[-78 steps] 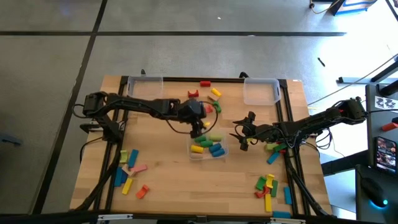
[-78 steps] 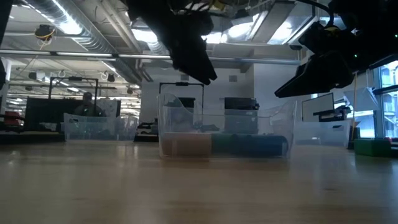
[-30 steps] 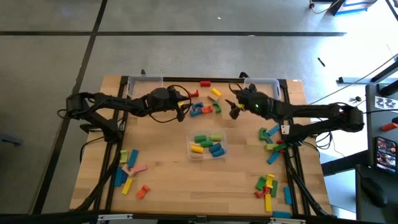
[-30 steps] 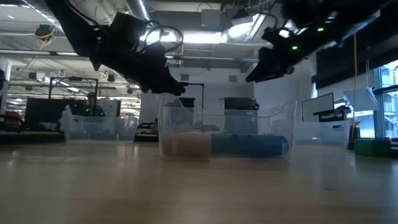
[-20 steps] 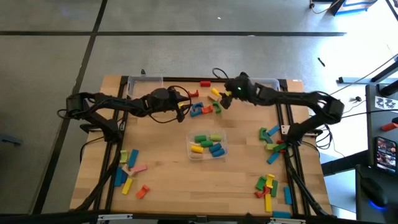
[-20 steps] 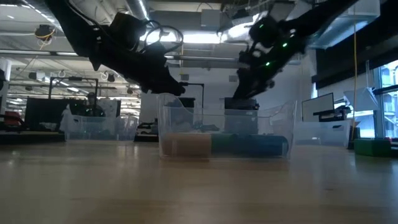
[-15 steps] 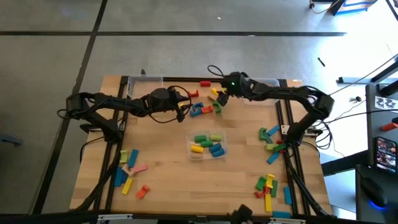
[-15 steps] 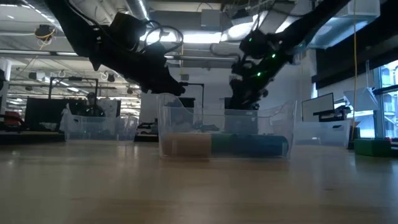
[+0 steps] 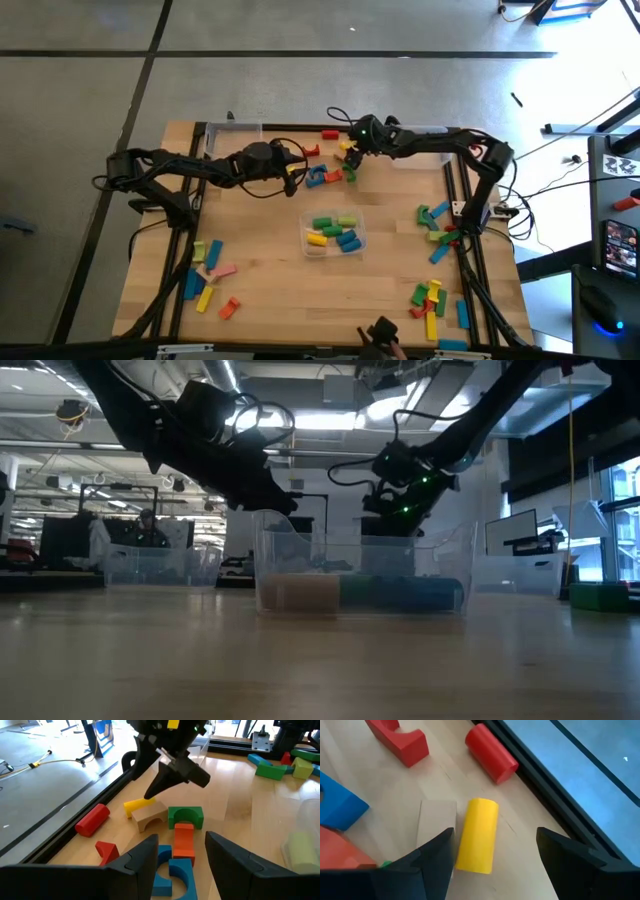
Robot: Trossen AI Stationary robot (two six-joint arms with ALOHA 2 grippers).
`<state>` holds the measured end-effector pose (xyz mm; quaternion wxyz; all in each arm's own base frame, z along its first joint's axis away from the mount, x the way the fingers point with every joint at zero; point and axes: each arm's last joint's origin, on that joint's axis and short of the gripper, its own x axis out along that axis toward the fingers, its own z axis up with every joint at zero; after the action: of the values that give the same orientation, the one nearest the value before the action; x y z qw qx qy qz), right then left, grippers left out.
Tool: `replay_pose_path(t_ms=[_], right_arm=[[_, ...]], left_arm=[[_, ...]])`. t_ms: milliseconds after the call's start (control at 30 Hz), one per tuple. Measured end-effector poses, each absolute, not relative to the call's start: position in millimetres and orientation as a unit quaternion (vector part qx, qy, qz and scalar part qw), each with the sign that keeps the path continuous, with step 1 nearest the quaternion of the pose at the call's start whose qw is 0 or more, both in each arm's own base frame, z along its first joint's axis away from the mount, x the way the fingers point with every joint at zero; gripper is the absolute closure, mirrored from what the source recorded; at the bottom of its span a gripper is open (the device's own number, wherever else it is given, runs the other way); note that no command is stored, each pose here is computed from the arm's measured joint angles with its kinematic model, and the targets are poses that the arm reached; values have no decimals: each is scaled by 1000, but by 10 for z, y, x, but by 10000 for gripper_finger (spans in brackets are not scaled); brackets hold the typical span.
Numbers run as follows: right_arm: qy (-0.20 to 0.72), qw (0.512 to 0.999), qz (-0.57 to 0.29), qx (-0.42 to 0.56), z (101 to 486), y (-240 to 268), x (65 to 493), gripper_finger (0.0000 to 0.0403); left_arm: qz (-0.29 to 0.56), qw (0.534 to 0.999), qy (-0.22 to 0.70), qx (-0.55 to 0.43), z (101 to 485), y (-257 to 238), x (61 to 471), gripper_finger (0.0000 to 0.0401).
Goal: Sort blocks by size
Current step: Put the yellow cylindrical block into the bottom transparent bin
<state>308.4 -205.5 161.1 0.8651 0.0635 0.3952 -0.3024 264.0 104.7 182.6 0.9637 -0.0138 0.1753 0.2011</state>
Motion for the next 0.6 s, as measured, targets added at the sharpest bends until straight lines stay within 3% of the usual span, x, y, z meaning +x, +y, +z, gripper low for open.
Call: replay_pose_path(t_ms=[600], right_arm=[[417,850,-317,51,1387,-2098,3123,130]], left_arm=[[201,964,176,-14,1825,1047,2640,242]])
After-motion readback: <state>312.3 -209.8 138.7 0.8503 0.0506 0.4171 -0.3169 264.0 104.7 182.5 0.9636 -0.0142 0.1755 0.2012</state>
